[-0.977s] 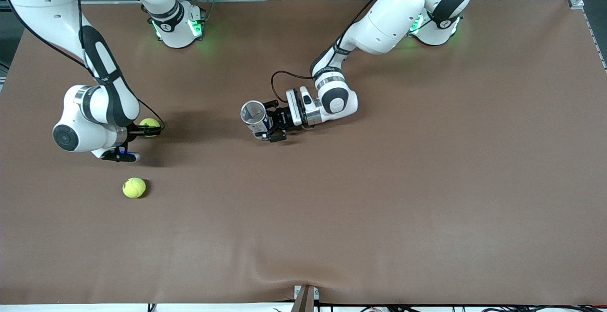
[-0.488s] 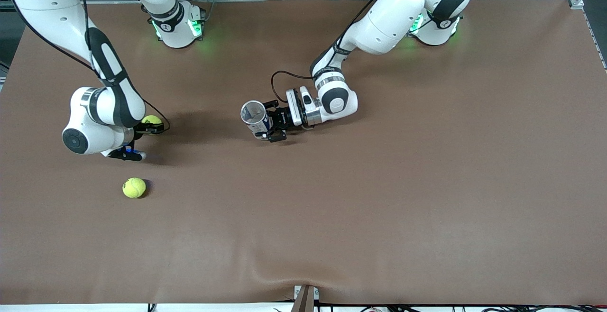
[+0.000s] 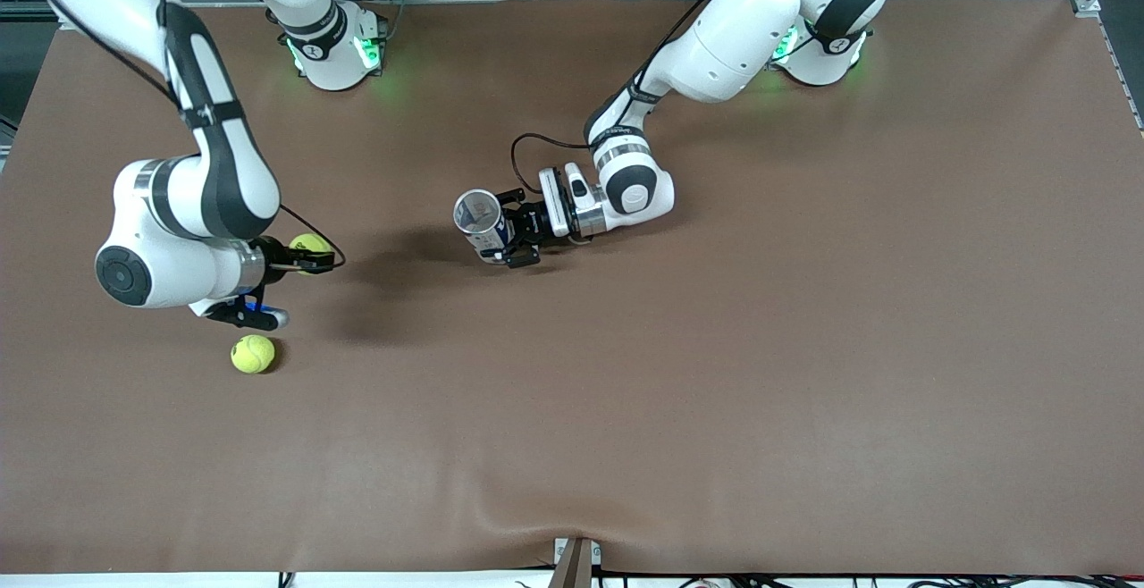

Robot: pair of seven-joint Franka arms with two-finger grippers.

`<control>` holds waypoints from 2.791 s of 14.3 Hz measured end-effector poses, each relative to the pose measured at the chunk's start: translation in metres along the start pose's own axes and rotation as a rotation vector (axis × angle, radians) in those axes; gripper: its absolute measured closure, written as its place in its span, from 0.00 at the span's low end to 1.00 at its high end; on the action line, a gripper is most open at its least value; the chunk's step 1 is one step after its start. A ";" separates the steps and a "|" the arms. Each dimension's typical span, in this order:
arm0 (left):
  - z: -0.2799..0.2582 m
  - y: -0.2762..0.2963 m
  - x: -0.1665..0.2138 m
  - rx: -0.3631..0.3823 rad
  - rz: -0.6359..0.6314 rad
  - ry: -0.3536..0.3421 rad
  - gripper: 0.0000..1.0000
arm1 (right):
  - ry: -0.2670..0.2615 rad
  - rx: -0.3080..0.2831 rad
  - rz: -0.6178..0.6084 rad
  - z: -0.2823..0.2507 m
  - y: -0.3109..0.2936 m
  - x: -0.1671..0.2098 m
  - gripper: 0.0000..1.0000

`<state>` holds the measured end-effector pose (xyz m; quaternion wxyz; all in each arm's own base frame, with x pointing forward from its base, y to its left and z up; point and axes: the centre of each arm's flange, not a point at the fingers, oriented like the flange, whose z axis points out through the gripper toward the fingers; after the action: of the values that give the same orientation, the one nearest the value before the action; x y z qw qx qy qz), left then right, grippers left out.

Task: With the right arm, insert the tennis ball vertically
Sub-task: 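Grasp the ball and carry it above the can's open end, then release the ball into the can with the right gripper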

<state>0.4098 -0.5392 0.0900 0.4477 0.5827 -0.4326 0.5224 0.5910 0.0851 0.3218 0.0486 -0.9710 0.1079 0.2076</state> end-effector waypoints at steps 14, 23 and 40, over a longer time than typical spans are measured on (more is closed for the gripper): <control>0.000 0.000 0.000 0.000 0.000 0.001 0.32 | 0.024 -0.097 0.225 -0.066 -0.234 -0.152 0.34; 0.000 0.000 0.000 0.000 0.000 0.001 0.32 | 0.050 -0.085 0.257 -0.048 -0.258 -0.156 0.34; 0.000 0.000 -0.001 0.000 0.000 0.001 0.32 | 0.045 -0.102 0.377 -0.054 -0.231 -0.131 0.00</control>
<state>0.4094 -0.5395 0.0893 0.4482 0.5823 -0.4323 0.5226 0.5481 0.3275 0.4362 -0.0426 -0.9393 0.2782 0.1964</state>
